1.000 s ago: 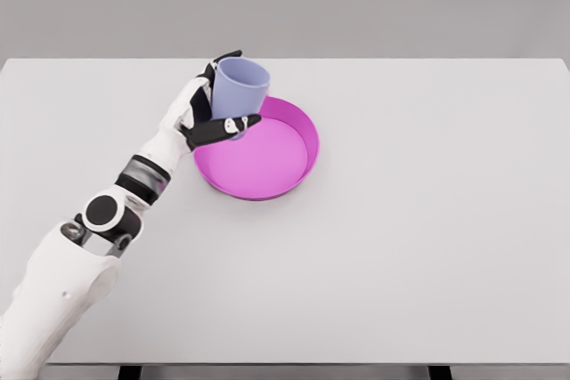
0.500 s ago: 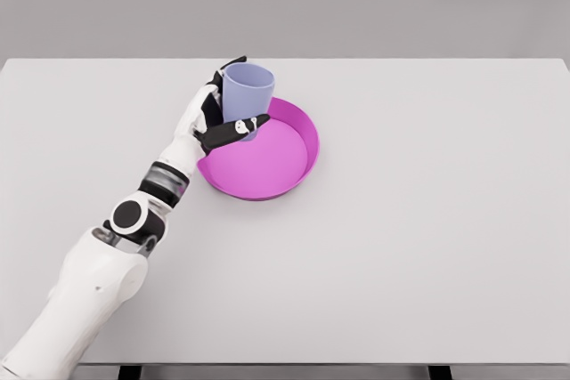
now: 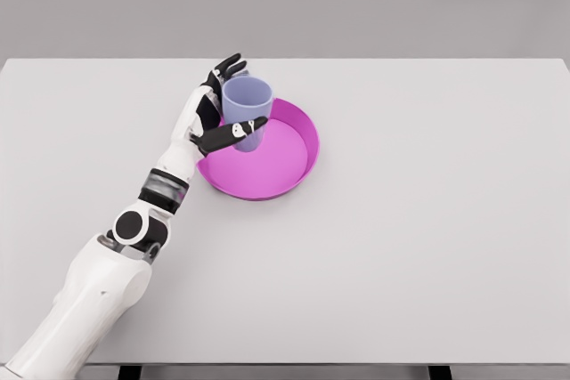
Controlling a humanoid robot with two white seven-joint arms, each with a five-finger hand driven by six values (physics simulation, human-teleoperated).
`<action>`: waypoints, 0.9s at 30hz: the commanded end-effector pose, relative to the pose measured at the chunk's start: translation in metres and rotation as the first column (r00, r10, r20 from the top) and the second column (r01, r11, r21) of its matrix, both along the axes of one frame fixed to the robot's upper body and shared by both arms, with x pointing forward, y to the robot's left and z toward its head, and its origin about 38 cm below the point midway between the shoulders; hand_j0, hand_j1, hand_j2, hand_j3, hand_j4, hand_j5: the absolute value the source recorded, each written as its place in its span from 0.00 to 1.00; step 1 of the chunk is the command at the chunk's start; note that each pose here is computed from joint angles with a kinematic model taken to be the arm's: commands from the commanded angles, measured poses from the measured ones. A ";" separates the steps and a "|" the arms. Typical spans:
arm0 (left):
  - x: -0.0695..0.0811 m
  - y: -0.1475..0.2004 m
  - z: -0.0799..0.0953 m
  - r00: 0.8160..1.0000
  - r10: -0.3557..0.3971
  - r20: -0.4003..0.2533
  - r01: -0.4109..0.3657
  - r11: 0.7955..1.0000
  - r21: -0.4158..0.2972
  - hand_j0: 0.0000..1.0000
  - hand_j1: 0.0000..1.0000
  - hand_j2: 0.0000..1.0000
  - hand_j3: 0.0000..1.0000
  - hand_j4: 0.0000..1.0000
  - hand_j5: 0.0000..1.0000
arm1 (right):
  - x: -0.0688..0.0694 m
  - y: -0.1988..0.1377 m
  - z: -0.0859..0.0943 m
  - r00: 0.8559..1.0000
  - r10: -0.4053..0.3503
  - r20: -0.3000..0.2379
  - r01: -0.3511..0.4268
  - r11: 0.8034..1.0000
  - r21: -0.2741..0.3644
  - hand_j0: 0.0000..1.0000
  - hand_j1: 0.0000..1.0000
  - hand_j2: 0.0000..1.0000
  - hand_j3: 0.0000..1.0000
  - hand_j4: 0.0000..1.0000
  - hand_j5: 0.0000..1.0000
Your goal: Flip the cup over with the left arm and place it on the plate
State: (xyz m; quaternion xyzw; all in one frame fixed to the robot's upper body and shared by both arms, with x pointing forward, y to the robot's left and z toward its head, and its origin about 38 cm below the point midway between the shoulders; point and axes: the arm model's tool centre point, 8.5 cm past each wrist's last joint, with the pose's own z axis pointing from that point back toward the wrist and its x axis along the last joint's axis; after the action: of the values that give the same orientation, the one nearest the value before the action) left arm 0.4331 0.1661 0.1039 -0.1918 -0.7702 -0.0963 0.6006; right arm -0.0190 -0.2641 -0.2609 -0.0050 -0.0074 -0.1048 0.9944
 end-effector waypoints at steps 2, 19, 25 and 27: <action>0.000 0.001 0.000 1.000 0.000 0.001 0.000 1.000 -0.001 1.00 1.00 1.00 1.00 1.00 1.00 | 0.000 0.000 0.000 1.000 0.001 0.000 -0.001 1.000 0.000 1.00 1.00 1.00 1.00 1.00 1.00; 0.000 0.050 0.030 0.995 0.013 0.094 -0.024 0.993 0.119 1.00 1.00 1.00 1.00 1.00 1.00 | 0.000 0.000 0.000 1.000 0.001 0.000 -0.001 1.000 0.000 1.00 1.00 1.00 1.00 1.00 1.00; -0.012 0.145 0.065 0.972 -0.025 0.234 -0.117 0.813 0.570 1.00 1.00 1.00 1.00 1.00 1.00 | 0.000 0.000 0.000 1.000 -0.001 0.000 0.001 1.000 0.000 1.00 1.00 1.00 1.00 1.00 1.00; -0.019 0.163 0.084 0.965 -0.048 0.258 -0.129 0.770 0.624 1.00 1.00 1.00 1.00 1.00 1.00 | 0.000 0.000 0.000 1.000 0.001 0.000 -0.001 1.000 0.000 1.00 1.00 1.00 1.00 1.00 1.00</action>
State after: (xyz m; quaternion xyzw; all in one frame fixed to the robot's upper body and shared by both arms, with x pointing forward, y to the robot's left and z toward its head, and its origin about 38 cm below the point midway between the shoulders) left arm 0.4202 0.3075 0.1694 0.0164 -0.7773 -0.3191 0.5420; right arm -0.0190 -0.2641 -0.2609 -0.0050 -0.0074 -0.1048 0.9945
